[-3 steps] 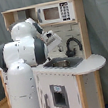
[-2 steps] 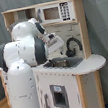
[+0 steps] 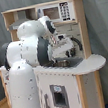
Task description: Play with the kitchen
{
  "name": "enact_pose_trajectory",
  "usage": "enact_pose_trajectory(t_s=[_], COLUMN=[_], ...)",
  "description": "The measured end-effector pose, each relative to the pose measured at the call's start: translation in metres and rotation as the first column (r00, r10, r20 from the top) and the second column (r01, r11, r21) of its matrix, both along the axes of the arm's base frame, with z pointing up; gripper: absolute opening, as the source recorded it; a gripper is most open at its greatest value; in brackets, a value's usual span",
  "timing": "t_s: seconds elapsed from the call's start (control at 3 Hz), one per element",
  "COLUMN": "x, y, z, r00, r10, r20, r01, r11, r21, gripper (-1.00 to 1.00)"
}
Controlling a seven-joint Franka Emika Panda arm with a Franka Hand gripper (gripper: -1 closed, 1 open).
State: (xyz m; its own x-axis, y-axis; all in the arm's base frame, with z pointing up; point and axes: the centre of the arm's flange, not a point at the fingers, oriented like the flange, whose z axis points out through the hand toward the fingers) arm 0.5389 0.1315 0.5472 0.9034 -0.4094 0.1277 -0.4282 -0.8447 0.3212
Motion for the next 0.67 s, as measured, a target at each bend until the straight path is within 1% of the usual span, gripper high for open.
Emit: enact_pose_trajectory(t_s=[0.33, 0.67], x=[0.013, 0.026], y=[-0.005, -0.01], z=[-0.009, -0.019], r00=[0.999, 0.9961], r10=[0.021, 0.049], r20=[0.04, 0.074], r01=[-0.024, -0.058], r11=[0.997, 0.99], r21=[0.071, 0.132], gripper=[1.0, 1.0])
